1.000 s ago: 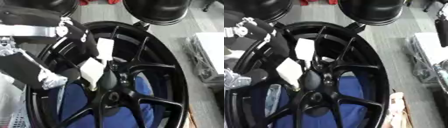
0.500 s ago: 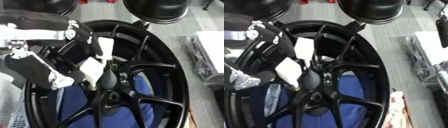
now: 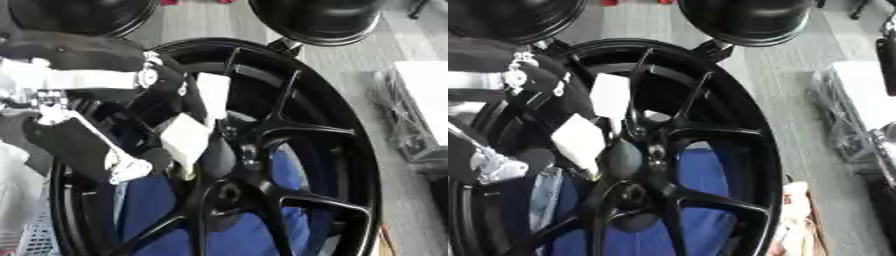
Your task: Pull the pin out of the wheel hub.
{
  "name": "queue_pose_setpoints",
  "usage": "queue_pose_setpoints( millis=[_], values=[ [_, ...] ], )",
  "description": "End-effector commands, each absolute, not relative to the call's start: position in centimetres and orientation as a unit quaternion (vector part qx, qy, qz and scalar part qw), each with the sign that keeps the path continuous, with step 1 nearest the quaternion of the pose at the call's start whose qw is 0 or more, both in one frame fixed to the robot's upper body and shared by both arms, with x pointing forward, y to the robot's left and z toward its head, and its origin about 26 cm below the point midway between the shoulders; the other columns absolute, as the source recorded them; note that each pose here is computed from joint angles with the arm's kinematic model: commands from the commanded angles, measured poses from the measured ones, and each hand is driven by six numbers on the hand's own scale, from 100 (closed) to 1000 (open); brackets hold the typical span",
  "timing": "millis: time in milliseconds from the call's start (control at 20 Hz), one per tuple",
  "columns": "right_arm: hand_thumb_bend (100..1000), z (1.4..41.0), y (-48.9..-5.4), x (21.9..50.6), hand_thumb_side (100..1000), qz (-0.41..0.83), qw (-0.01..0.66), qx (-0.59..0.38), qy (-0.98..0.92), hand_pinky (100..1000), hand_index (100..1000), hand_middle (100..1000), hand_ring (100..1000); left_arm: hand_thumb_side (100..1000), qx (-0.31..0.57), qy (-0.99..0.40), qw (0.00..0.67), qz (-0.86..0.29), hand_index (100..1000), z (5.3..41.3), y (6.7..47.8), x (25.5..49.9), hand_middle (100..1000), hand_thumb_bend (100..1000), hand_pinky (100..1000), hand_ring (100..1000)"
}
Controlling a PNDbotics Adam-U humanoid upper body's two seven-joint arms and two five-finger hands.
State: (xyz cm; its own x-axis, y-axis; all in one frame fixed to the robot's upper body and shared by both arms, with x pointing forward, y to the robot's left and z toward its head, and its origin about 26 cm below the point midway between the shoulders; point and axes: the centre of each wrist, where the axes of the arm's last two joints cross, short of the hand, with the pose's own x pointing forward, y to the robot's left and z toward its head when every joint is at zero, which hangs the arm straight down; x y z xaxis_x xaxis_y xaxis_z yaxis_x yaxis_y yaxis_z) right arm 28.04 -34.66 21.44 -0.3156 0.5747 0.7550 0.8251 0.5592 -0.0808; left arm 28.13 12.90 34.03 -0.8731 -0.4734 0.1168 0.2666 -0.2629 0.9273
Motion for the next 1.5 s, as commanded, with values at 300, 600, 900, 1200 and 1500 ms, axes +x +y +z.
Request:
queue_pose_setpoints(
  millis=[300,600,900,1200,1500],
  values=[
    [100,22.4,-34.5,27.9,509,-0.178,0.376,-0.451,-0.790,489,547,688,617,152,0.105,-0.558,0.240,-0.788,853,34.0,12.8,27.9,822,219,860,814],
    [100,22.3,-34.4,27.9,517,-0.180,0.377,-0.445,-0.792,488,545,687,615,156,0.115,-0.558,0.236,-0.787,852,33.9,12.7,27.9,827,235,864,820],
    [100,22.3,-34.3,27.9,521,-0.183,0.377,-0.440,-0.794,487,545,687,615,162,0.120,-0.553,0.236,-0.790,849,33.6,12.6,27.9,835,235,870,837],
    [100,22.3,-34.3,28.0,527,-0.185,0.377,-0.436,-0.796,486,544,687,614,167,0.123,-0.552,0.240,-0.789,849,33.5,12.7,28.0,837,223,877,848],
    [100,22.2,-34.2,28.0,530,-0.188,0.377,-0.432,-0.798,486,544,688,615,173,0.123,-0.545,0.248,-0.791,848,33.3,12.7,28.0,837,217,875,846]
  ],
)
